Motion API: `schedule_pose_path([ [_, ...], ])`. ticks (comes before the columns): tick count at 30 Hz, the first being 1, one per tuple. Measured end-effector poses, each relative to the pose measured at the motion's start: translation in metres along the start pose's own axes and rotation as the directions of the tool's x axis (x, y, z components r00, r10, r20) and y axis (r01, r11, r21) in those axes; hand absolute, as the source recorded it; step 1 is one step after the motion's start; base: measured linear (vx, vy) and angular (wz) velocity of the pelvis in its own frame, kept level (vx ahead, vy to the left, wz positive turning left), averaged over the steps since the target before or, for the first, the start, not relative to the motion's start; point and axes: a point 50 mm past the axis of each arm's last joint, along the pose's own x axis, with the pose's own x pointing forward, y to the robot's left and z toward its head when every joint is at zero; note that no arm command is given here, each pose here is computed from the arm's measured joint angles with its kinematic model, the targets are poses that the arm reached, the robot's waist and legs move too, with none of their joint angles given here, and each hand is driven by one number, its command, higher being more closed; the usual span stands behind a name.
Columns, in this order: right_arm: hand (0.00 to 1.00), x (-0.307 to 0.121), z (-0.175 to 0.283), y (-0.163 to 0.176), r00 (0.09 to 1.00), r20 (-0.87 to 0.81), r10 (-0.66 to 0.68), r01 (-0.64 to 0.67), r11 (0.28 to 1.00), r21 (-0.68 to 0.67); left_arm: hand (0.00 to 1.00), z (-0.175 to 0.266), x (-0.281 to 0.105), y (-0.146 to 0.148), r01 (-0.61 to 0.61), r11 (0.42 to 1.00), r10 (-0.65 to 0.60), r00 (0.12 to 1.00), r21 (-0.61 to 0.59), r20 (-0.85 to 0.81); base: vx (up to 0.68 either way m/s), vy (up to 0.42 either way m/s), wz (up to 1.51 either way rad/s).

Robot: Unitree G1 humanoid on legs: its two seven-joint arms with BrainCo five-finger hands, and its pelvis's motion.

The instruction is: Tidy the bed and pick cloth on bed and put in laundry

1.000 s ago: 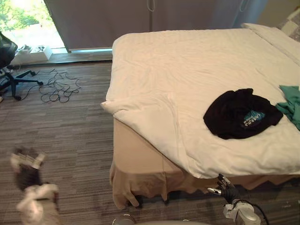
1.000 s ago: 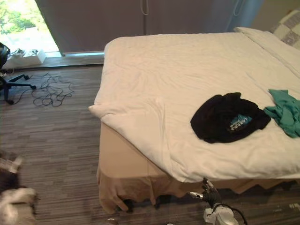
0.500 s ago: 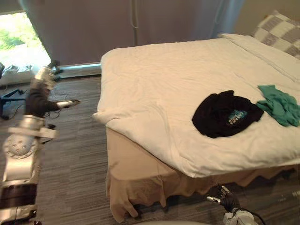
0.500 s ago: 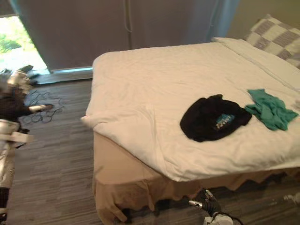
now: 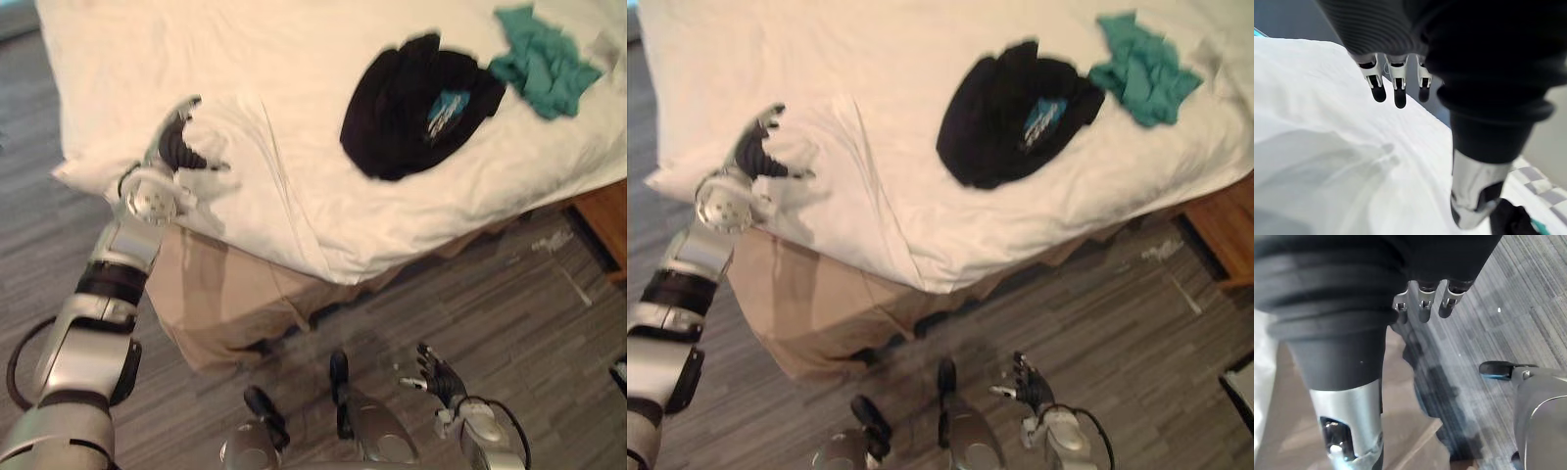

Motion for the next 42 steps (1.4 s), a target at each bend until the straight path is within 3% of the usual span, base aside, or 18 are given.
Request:
schedule_pose_path([
  [6,0.0,0.009,0.034,0.002,0.99,0.141,0.028,-0.031,0.999,0.019,1.0,0.018,0.017,0.043,-0.146,0.968,0.158,0.986,0.203,-0.045,-0.02,0.007,0.02],
  [9,0.0,0.01,0.041,0.001,0.983,0.177,0.048,-0.054,0.998,0.031,1.0,0.013,0.018,0.055,-0.122,0.947,0.146,0.987,0.296,-0.061,-0.02,-0.008,-0.08],
  [12,0.0,0.009,0.042,-0.003,0.982,0.183,0.044,-0.053,0.997,0.048,1.0,0.009,0.017,0.055,-0.08,0.948,0.11,0.991,0.309,-0.081,-0.01,-0.001,-0.01],
  [15,0.0,0.008,0.038,-0.006,0.985,0.169,0.025,-0.036,0.997,0.064,1.0,-0.016,0.006,0.029,0.017,0.956,0.026,0.99,0.293,-0.14,-0.02,-0.002,0.03],
  [18,0.0,0.007,0.03,-0.018,0.993,0.115,-0.037,0.026,0.995,0.093,1.0,-0.046,-0.017,-0.007,0.117,0.977,-0.083,0.978,0.177,-0.19,0.01,-0.002,0.09],
  [20,0.0,0.0,0.013,-0.038,0.991,0.021,-0.132,0.129,0.983,0.128,1.0,-0.067,-0.046,-0.048,0.215,0.973,-0.194,0.957,0.082,-0.216,0.02,0.015,0.39],
  [21,0.0,-0.009,-0.006,-0.053,0.975,-0.069,-0.209,0.217,0.963,0.158,0.0,-0.086,-0.077,-0.077,0.281,0.96,-0.273,0.928,-0.006,-0.253,0.06,0.035,0.41],
  [23,0.0,-0.021,-0.027,-0.064,0.949,-0.166,-0.27,0.299,0.936,0.185,0.0,-0.106,-0.114,-0.102,0.333,0.938,-0.345,0.887,-0.095,-0.305,0.09,0.027,0.27],
  [26,0.0,-0.05,-0.068,-0.07,0.879,-0.344,-0.33,0.412,0.888,0.203,0.0,-0.146,-0.203,-0.141,0.375,0.887,-0.461,0.759,-0.269,-0.461,0.06,0.007,0.33],
  [27,0.0,-0.062,-0.086,-0.065,0.847,-0.414,-0.333,0.449,0.864,0.225,0.0,-0.158,-0.242,-0.148,0.337,0.881,-0.469,0.714,-0.332,-0.52,0.09,0.0,0.43],
  [30,0.0,-0.082,-0.117,-0.05,0.781,-0.542,-0.311,0.511,0.817,0.268,0.0,-0.163,-0.291,-0.161,0.25,0.873,-0.472,0.652,-0.419,-0.594,0.1,-0.008,0.34],
  [32,0.0,-0.088,-0.127,-0.045,0.747,-0.585,-0.315,0.552,0.784,0.283,0.0,-0.18,-0.342,-0.165,0.181,0.873,-0.478,0.508,-0.453,-0.717,0.09,-0.004,0.16],
  [33,0.0,-0.089,-0.128,-0.045,0.74,-0.593,-0.319,0.562,0.777,0.284,0.0,-0.183,-0.353,-0.166,0.171,0.873,-0.48,0.469,-0.457,-0.741,0.08,-0.004,0.1],
  [34,0.0,-0.092,-0.132,-0.048,0.708,-0.616,-0.345,0.608,0.741,0.284,0.0,-0.195,-0.397,-0.161,0.116,0.883,-0.466,0.322,-0.454,-0.824,0.09,-0.007,0.07],
  [37,0.0,-0.1,-0.134,-0.067,0.591,-0.654,-0.472,0.756,0.608,0.244,0.0,-0.212,-0.476,-0.132,-0.092,0.927,-0.363,0.014,-0.363,-0.932,0.12,-0.004,0.09],
  [39,0.0,-0.106,-0.131,-0.084,0.516,-0.663,-0.543,0.822,0.531,0.206,0.0,-0.217,-0.496,-0.117,-0.181,0.94,-0.306,-0.082,-0.288,-0.948,0.04,0.007,0.12],
  [41,0.0,-0.103,-0.111,-0.114,0.426,-0.619,-0.66,0.894,0.41,0.177,0.0,-0.22,-0.511,-0.102,-0.263,0.944,-0.247,-0.153,-0.201,-0.957,0.02,0.011,0.23],
  [42,1.0,-0.099,-0.099,-0.126,0.39,-0.584,-0.712,0.916,0.363,0.169,0.0,-0.22,-0.513,-0.102,-0.284,0.942,-0.233,-0.162,-0.181,-0.959,0.01,0.004,0.15],
])
